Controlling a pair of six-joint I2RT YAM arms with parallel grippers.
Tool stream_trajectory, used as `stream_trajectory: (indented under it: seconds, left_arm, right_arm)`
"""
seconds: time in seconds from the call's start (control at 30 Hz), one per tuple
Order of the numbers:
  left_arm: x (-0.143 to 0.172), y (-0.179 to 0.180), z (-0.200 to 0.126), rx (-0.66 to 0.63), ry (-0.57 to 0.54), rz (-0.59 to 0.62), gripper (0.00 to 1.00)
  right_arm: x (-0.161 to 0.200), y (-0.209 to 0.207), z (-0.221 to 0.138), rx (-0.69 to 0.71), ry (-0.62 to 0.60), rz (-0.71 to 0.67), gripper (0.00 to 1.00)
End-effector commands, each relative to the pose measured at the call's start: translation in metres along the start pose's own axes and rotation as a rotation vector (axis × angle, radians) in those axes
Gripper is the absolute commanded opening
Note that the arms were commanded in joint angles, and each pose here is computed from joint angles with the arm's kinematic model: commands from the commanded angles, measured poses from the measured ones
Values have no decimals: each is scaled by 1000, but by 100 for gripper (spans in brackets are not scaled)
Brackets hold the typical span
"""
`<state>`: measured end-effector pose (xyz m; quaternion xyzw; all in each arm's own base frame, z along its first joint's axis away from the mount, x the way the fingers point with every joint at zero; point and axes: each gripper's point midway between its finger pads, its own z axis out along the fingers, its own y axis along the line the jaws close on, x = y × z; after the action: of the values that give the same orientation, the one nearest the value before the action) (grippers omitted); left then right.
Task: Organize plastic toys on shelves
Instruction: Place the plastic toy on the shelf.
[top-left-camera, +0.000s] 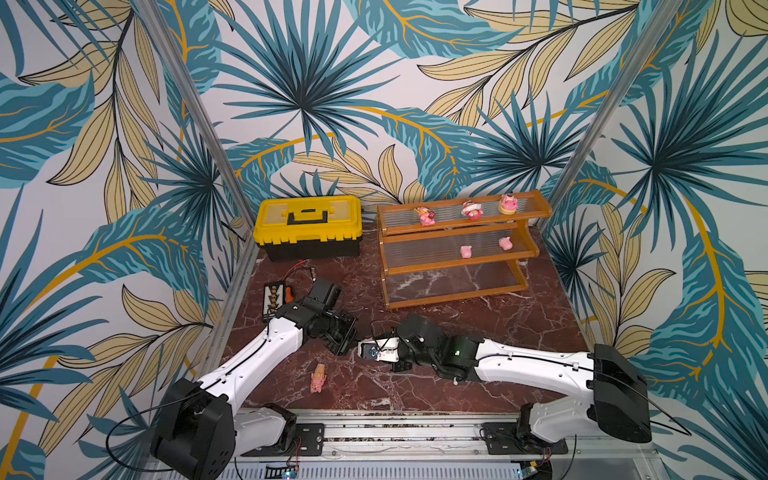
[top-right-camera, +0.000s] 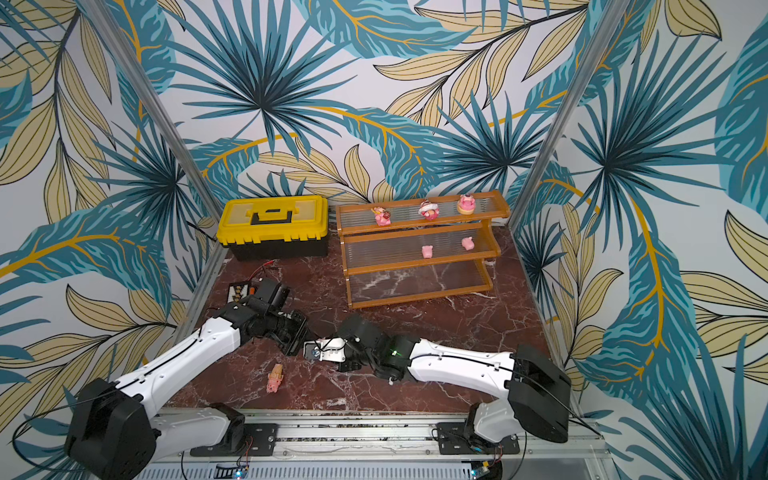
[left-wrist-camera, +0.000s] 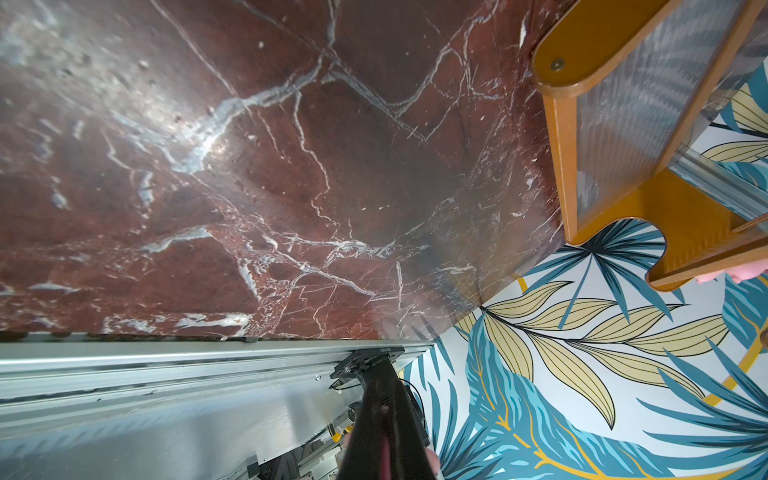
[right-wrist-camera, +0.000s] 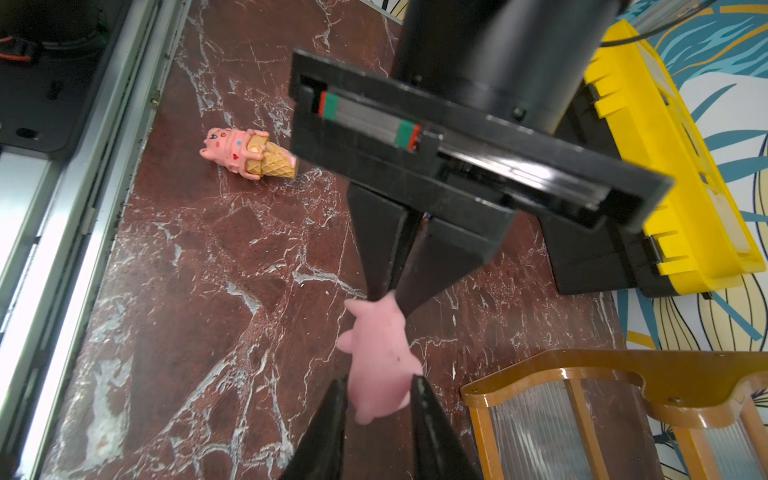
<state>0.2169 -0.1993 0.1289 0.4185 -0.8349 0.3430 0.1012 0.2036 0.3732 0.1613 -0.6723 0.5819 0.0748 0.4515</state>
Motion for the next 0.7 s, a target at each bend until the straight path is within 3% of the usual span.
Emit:
stream_trajectory:
  seconds: [0.0, 0.2, 0.37, 0.5, 0.53, 0.67]
  left_arm:
    - [10, -21, -9, 68, 21, 31, 0]
    - [12, -26, -9, 85, 35, 24, 0]
    - [14, -30, -9, 101, 46, 21, 0]
    - [14, -32, -10, 110, 47, 24, 0]
    - [15, -33, -10, 113, 49, 27, 2]
    - [15, -44, -14, 169, 56, 39, 39]
  right_arm:
    - [0, -4, 6, 26, 18, -10, 26]
    - [6, -17, 13, 113, 54, 7, 19]
    - [10, -27, 17, 169, 87, 49, 0]
    - [8, -30, 14, 184, 69, 102, 0]
    - [6, -30, 13, 182, 59, 113, 0]
    - [6, -27, 6, 182, 25, 189, 0]
